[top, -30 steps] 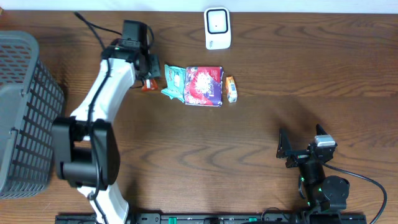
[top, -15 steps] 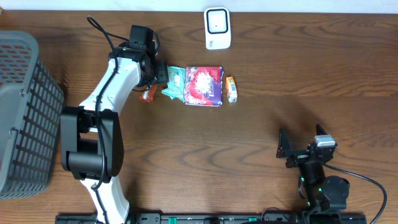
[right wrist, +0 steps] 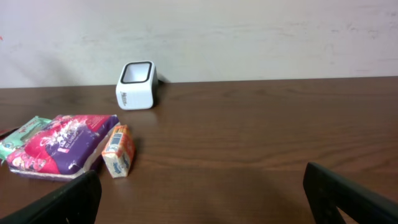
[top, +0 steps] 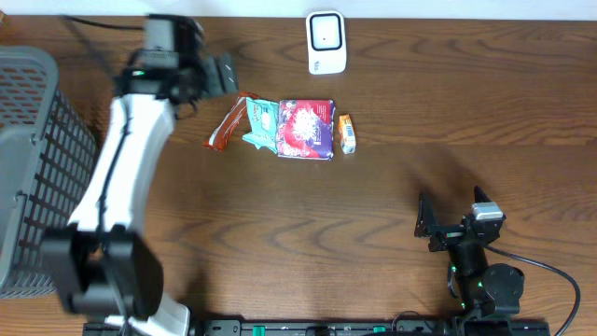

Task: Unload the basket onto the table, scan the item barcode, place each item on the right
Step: 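Lay the red snack stick left of the green wipes, then raise the right gripper toward the items near the scanner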

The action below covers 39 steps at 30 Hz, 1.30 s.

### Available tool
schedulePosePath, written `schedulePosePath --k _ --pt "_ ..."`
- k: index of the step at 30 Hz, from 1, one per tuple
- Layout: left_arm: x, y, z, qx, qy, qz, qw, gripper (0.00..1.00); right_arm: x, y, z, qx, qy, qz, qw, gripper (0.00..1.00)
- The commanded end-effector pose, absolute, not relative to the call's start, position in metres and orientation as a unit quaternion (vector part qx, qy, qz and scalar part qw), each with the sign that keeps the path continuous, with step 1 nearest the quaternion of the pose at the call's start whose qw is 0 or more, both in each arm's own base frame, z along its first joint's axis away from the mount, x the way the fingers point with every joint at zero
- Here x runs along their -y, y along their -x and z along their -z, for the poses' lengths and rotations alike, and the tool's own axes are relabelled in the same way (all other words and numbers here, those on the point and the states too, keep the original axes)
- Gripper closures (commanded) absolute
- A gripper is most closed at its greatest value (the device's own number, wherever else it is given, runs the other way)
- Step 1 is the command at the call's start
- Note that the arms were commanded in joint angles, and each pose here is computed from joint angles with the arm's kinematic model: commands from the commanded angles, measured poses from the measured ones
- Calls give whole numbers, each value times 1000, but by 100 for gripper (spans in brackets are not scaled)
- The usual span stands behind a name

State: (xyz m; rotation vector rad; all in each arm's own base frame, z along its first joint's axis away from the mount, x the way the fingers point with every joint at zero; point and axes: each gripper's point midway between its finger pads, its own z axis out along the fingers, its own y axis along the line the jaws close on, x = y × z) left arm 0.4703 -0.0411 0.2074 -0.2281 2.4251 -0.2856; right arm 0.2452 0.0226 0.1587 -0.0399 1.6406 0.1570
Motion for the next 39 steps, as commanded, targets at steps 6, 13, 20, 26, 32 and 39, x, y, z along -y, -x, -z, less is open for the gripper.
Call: schedulePosePath --k 6,13,20,26,32,39 --pt "-3 -462 -213 -931 130 73 334 2 -22 -246 -173 -710 19 -64 701 1" --pt "-7 -452 -198 -941 137 66 302 2 -30 -242 -211 -653 30 -94 751 1" --pt "-7 -452 -198 -941 137 66 303 2 -27 -238 -233 -617 28 -86 782 1" --pt "-7 -452 -198 -941 137 66 303 2 -69 -200 -294 -489 157 -129 848 1" --pt "-7 -452 -198 -941 137 66 303 2 -75 -174 -343 -413 206 -84 883 1" --pt "-7 -452 -198 -941 137 66 303 2 -80 -223 -355 -565 237 -73 787 1"
